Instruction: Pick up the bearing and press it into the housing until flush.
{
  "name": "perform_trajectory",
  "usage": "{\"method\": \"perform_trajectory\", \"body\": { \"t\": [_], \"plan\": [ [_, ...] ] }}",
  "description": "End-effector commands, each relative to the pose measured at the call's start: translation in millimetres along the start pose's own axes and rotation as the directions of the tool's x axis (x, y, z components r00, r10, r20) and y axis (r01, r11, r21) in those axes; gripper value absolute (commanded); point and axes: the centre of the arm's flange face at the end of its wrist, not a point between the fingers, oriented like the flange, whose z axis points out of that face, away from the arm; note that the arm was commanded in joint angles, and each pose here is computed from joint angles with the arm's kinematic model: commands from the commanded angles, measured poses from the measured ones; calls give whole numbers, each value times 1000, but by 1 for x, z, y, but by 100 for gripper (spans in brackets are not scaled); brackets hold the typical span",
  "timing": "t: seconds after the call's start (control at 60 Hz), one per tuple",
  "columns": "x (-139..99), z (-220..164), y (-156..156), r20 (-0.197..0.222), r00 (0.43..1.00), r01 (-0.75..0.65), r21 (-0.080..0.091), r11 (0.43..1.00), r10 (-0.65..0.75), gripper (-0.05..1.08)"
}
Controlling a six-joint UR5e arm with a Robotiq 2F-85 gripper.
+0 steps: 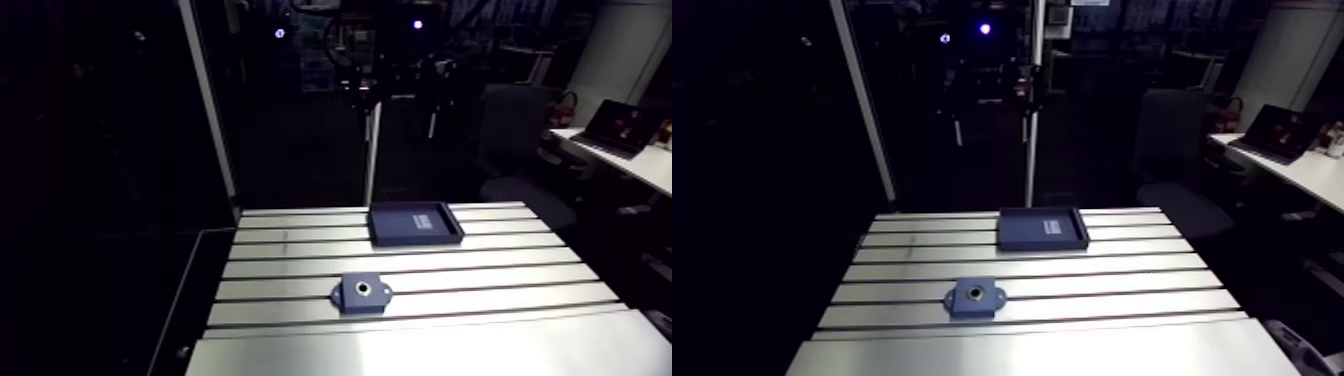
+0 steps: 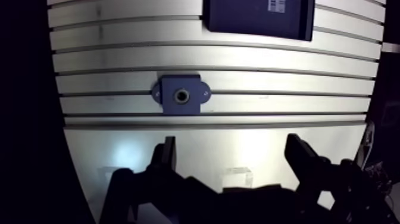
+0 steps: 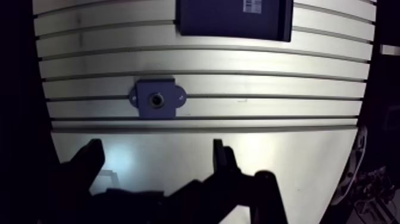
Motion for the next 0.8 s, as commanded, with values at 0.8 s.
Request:
{"method": "perform_trajectory", "body": {
  "t": [0.8],
  "plan": [
    [-8, -39, 16, -67, 998, -14, 12, 1000, 15, 1]
  ]
}}
